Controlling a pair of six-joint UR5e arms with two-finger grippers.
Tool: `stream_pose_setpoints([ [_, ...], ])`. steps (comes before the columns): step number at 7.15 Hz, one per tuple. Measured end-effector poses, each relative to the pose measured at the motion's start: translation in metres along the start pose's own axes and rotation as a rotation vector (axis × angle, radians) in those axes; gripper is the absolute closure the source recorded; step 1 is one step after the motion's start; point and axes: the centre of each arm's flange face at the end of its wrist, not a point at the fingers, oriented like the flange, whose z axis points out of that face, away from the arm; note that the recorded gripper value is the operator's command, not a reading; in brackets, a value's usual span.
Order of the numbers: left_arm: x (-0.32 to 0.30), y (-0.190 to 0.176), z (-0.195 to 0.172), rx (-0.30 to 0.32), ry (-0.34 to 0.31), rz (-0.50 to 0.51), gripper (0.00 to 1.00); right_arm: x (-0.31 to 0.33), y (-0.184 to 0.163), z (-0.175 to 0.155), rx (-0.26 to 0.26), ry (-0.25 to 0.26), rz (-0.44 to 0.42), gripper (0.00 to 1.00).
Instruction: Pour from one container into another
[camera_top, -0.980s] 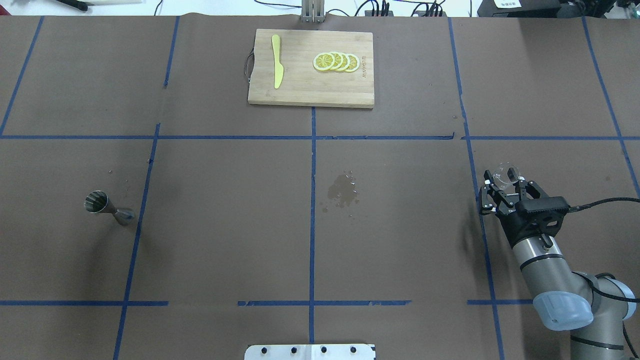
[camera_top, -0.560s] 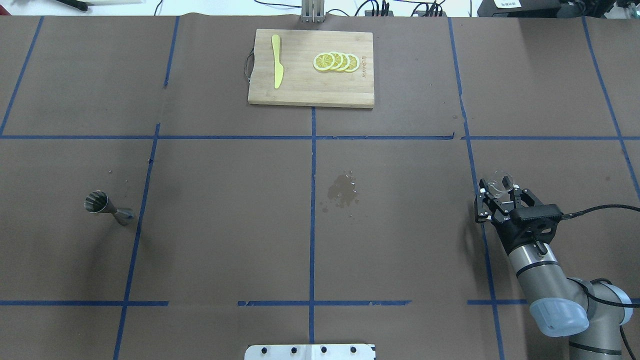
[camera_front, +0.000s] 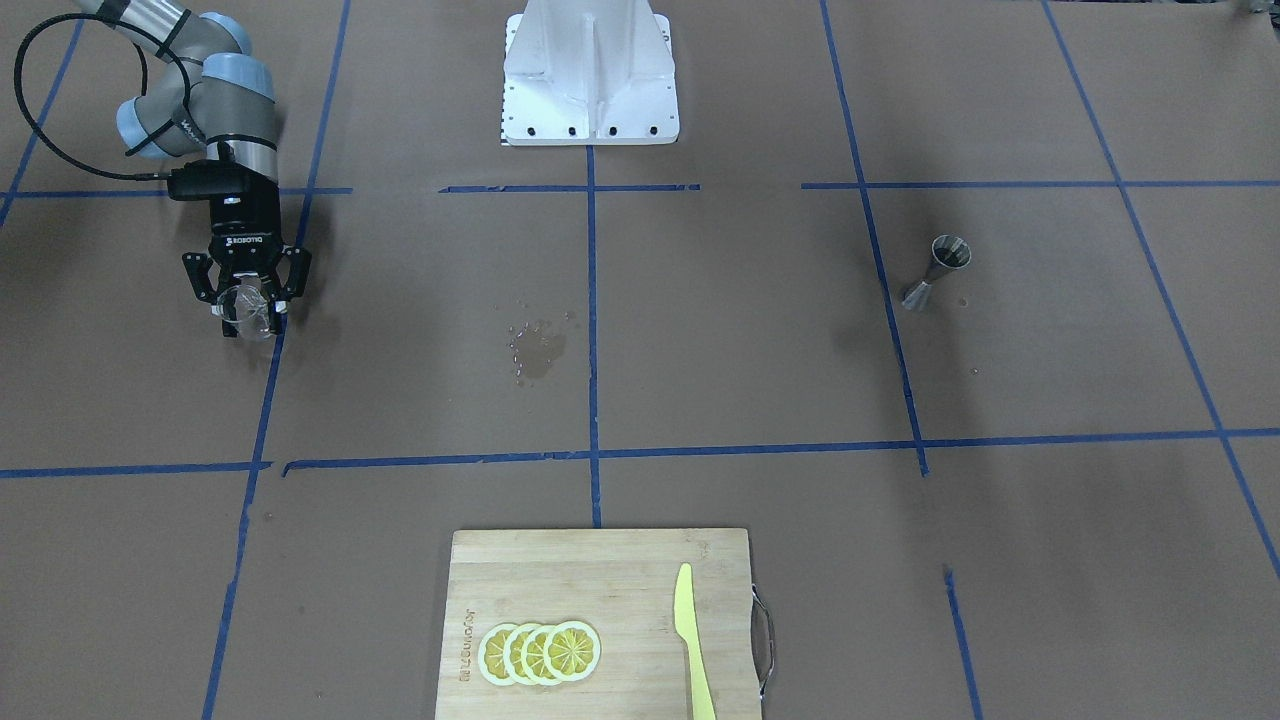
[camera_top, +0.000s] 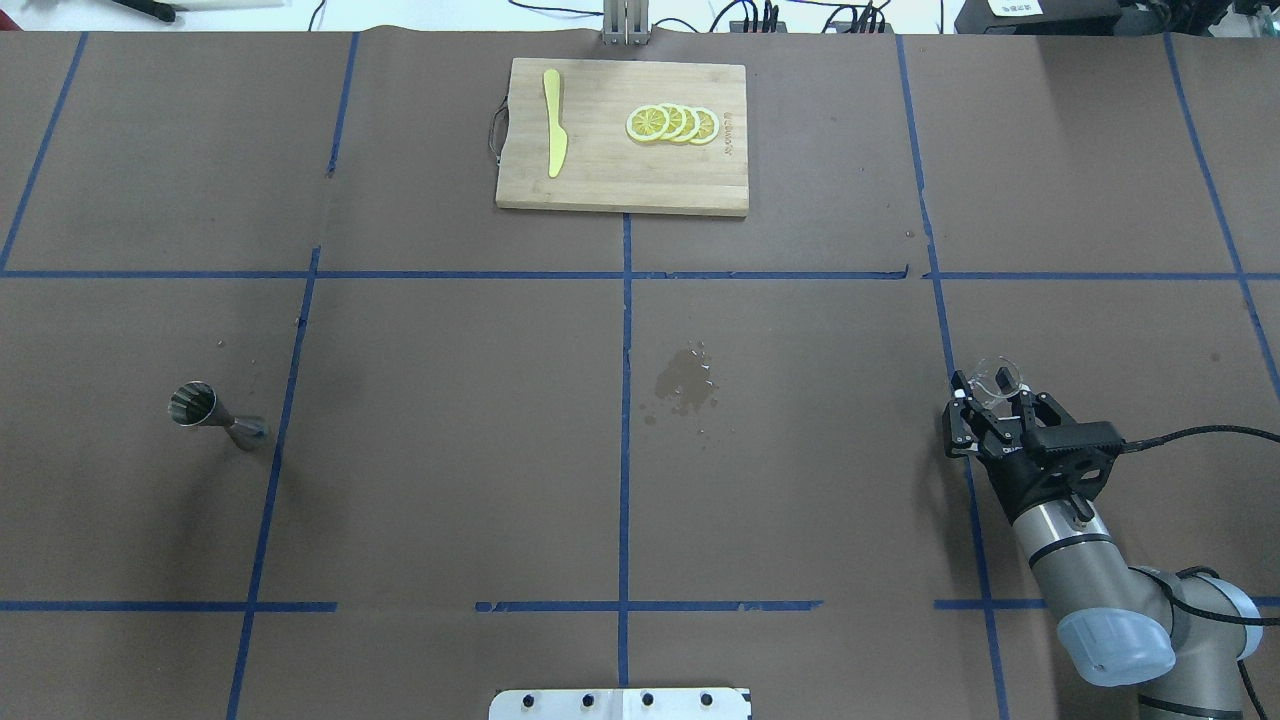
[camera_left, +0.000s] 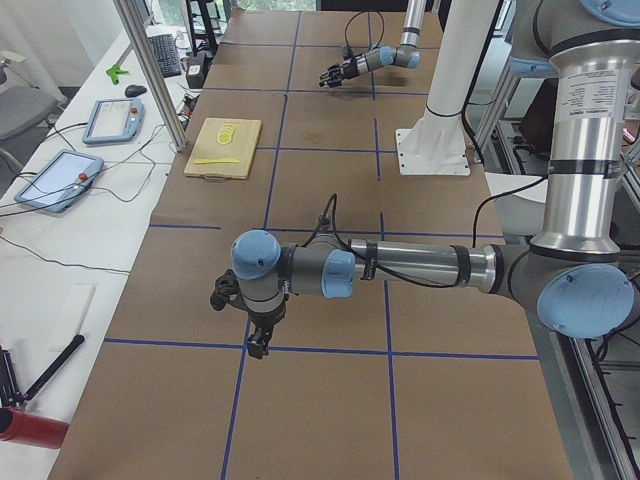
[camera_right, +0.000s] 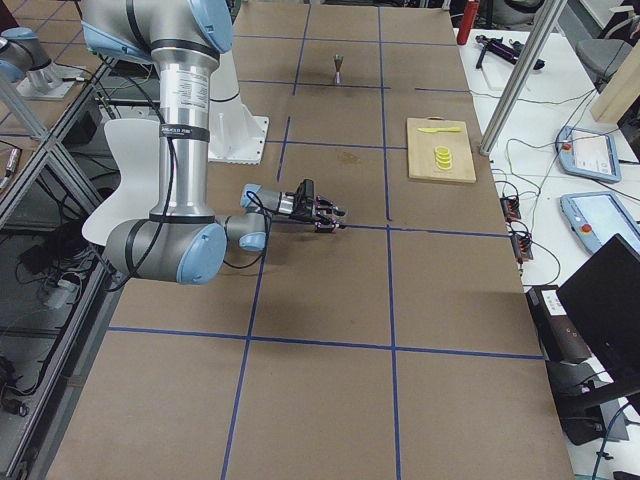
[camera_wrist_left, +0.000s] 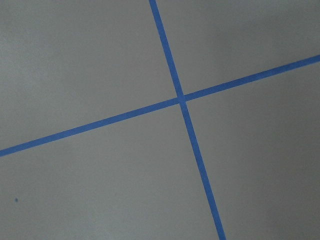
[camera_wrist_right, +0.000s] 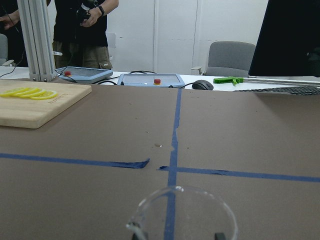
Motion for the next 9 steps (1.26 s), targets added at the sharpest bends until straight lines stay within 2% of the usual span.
stream_pose_setpoints([
  [2,0.0,-0.001,0.0,0.002,0.001,0.001,0.0,0.001,0.005,-0.002,-0.009,-0.002,0.009,0.78],
  [4,0.001,-0.002,-0.001,0.003,0.001,0.003,0.0,0.006,0.01,0.0,-0.014,0.003,0.013,0.62],
  [5,0.001,-0.002,-0.001,0.003,0.001,0.004,0.0,0.008,0.012,0.0,-0.015,0.005,0.015,0.49],
  [6,0.001,-0.003,-0.001,0.003,0.001,0.004,0.0,0.009,0.013,0.0,-0.016,0.007,0.018,0.22],
  [8,0.001,-0.003,-0.001,0.003,-0.002,0.003,0.0,0.009,0.015,0.0,-0.018,0.007,0.028,0.0],
  [9,0.001,-0.003,-0.001,0.003,-0.002,0.003,0.0,0.008,0.015,0.0,-0.018,0.006,0.032,0.0],
])
